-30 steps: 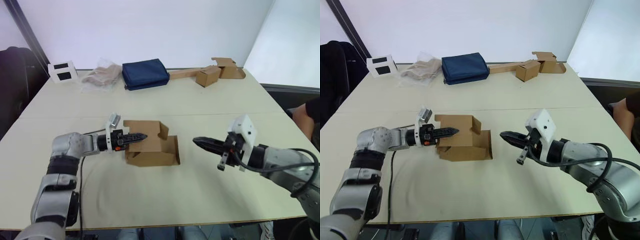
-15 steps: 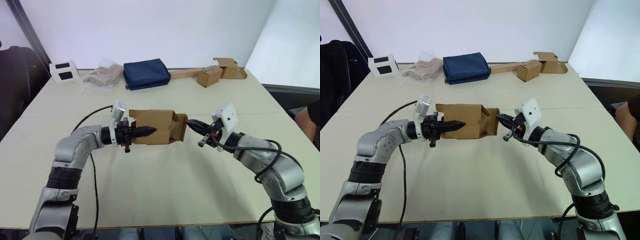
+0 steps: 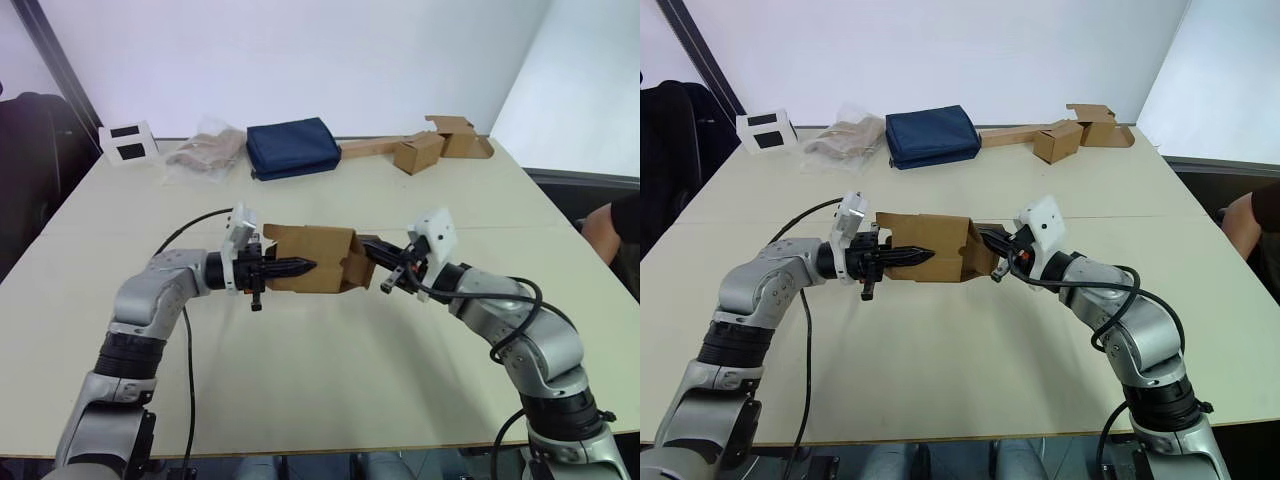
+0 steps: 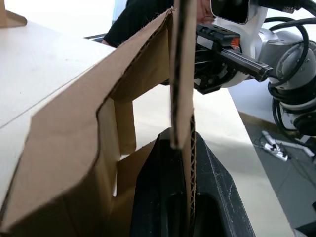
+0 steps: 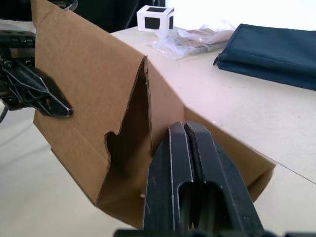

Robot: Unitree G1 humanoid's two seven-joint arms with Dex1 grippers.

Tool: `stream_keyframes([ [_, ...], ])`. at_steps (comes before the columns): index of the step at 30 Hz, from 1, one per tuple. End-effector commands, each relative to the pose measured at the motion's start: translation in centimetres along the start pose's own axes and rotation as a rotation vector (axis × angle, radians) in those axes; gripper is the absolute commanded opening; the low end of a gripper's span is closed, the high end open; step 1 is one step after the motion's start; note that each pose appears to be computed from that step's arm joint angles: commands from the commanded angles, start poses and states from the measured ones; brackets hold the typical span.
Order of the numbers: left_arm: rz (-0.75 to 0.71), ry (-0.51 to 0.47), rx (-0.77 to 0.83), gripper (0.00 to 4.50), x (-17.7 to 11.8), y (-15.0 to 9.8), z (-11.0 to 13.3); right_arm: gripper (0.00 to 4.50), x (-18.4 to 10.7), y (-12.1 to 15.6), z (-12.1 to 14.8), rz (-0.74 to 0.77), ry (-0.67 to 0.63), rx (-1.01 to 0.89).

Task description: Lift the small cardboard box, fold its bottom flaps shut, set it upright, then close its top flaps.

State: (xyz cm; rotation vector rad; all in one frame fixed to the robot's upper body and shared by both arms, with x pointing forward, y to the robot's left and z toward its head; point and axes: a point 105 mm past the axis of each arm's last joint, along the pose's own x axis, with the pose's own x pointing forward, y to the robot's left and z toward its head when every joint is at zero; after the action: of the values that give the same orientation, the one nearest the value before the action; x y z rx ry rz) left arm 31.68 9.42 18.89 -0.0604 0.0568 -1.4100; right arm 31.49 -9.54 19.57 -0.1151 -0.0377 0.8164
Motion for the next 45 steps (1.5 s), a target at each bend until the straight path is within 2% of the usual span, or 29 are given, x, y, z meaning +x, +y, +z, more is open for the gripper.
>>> stream_keyframes([
  [1,-0.034,-0.020,0.060,0.02,0.4,-0.6,1.6,0.00,0.2,1.1,2.1,0.044,-0.065,-0.035],
  [9,-0.114,0.008,-0.003,0.02,0.3,-1.7,1.3,0.00,1.1,2.1,2.4,0.070,-0.080,-0.036],
  [18,-0.139,0.011,-0.061,0.02,0.4,-2.4,1.2,0.00,1.6,3.2,2.7,0.099,-0.102,-0.033],
  [24,-0.069,0.009,-0.028,0.02,0.1,-1.1,1.1,0.00,1.6,3.9,3.0,0.124,-0.118,-0.018],
  [30,-0.032,-0.009,-0.009,0.02,0.1,-0.4,1.4,0.00,0.5,2.9,2.9,0.096,-0.105,-0.015],
  [39,-0.005,-0.042,-0.004,0.02,-0.1,0.1,2.1,0.00,-1.6,1.4,1.6,0.054,-0.043,-0.006],
  [45,0.004,-0.089,0.004,0.02,-0.1,0.2,3.5,0.00,-3.5,1.0,-1.4,0.019,0.041,0.051],
])
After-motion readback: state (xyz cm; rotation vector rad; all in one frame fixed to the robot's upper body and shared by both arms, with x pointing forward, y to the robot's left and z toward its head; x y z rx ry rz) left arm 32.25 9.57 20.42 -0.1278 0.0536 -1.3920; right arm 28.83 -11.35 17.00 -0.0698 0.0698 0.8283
